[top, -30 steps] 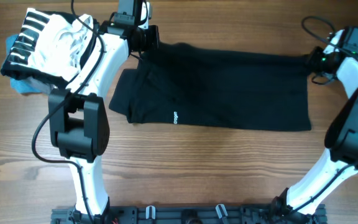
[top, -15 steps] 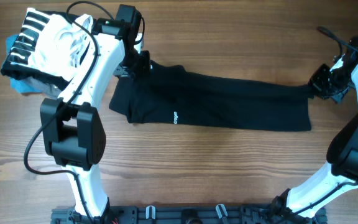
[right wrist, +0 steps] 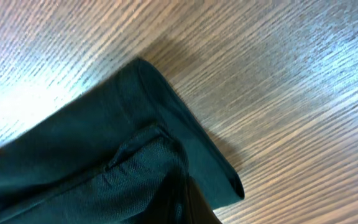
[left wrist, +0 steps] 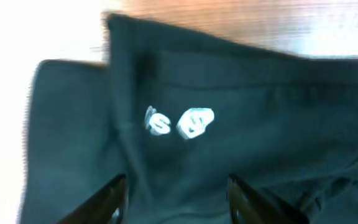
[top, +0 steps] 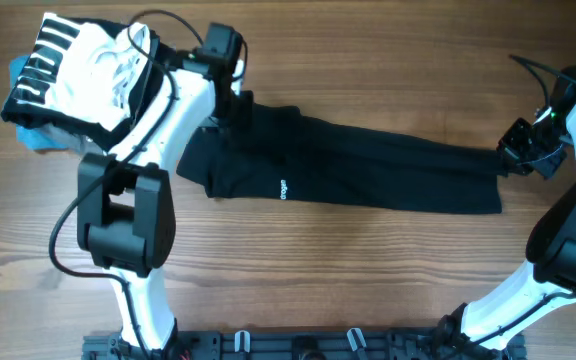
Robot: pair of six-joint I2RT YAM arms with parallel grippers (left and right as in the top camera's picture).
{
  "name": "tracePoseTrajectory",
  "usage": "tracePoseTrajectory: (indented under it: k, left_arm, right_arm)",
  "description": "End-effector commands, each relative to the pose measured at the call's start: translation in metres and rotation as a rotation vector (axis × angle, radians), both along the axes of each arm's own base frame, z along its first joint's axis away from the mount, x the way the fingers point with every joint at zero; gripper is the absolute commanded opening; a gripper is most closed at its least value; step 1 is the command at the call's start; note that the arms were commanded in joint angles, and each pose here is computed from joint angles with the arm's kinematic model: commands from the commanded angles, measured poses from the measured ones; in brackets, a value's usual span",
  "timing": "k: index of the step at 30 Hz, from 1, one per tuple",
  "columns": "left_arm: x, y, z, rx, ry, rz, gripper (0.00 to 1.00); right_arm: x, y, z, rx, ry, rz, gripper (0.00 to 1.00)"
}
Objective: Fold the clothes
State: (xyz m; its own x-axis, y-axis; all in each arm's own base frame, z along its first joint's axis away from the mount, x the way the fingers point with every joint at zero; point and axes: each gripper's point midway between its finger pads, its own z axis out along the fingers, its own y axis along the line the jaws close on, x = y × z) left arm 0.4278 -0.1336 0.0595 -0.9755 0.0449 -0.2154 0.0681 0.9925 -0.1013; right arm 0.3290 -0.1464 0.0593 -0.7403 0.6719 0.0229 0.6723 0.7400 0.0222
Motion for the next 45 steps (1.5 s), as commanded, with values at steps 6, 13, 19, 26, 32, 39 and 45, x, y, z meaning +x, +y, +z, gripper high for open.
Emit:
tracePoseTrajectory:
  k: [6,13,19,26,32,39,45]
  left_arm:
    - [0.021,0.0,-0.011,0.009,-0.129,-0.019,0.04]
    - [0.022,0.021,0.054,-0.012,-0.207,0.054,0.04]
    - [-0.011,0.028,0.054,0.018,-0.096,0.051,0.04]
    - [-0.024,0.032,0.035,0.043,-0.012,0.049,0.5]
    - [-0.031,0.019,0.033,-0.018,0.019,0.026,0.59]
    - [-0.061,0.018,-0.047,0.0,0.039,0.005,0.31]
    - [-0.057,0.118,-0.075,0.201,-0.048,0.453,0.04]
  right_arm:
    - [0.001,-0.009,0.005,-0.036,-0.011,0.008,0.04]
    - [0.001,-0.009,0.005,-0.038,-0.013,0.063,0.04]
    - [-0.032,-0.006,0.007,-0.036,0.133,0.067,0.08]
    - [-0.031,-0.006,0.007,-0.035,0.127,0.065,0.57]
    - [0.029,0.014,0.01,0.147,-0.193,0.153,0.75]
    - [0.015,-0.01,0.001,0.2,-0.235,0.104,0.9]
    - [-0.01,-0.015,-0.005,0.254,-0.193,0.072,0.92]
